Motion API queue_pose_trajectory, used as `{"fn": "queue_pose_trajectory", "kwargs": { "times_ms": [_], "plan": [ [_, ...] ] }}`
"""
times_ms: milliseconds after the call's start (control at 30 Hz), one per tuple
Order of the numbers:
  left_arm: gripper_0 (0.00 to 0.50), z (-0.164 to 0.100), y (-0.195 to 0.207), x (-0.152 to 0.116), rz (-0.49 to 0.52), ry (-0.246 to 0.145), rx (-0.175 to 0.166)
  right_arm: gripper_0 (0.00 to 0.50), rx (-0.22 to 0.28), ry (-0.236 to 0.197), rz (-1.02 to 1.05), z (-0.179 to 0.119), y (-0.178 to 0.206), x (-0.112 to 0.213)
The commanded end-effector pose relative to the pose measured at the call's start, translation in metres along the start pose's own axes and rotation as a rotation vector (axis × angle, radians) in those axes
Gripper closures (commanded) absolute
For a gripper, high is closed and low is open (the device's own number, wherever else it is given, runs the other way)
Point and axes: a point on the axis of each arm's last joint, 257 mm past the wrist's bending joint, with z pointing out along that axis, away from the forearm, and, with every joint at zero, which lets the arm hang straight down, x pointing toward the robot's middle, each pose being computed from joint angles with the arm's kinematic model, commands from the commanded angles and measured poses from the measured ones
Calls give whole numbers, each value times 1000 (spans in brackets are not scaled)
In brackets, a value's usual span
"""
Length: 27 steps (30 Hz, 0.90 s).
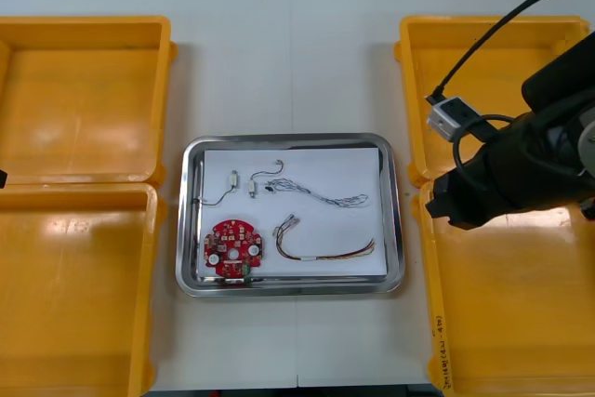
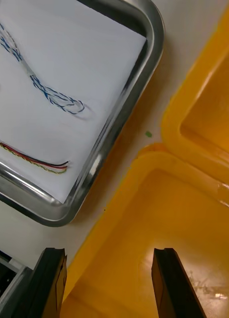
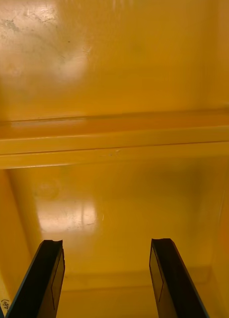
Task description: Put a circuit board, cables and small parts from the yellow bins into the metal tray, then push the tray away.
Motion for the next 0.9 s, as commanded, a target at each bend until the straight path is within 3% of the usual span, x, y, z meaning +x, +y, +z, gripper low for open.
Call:
{"fn": "queue_pose_trajectory", "kwargs": {
  "times_ms": [33, 333, 600, 900],
  "plan": [
    [0, -16, 15, 0, 26, -15, -51, 0, 27, 1, 184, -19, -31, 25],
    [0, -16, 15, 0, 26, -15, -51, 0, 62, 18, 234, -28, -55, 47],
    [0, -16, 15, 0, 26, -15, -51, 0, 90, 23, -43, -21, -20, 47],
    [0, -16, 15, 0, 26, -15, -51, 0, 33, 35, -433, -10, 47, 39]
  ]
}}
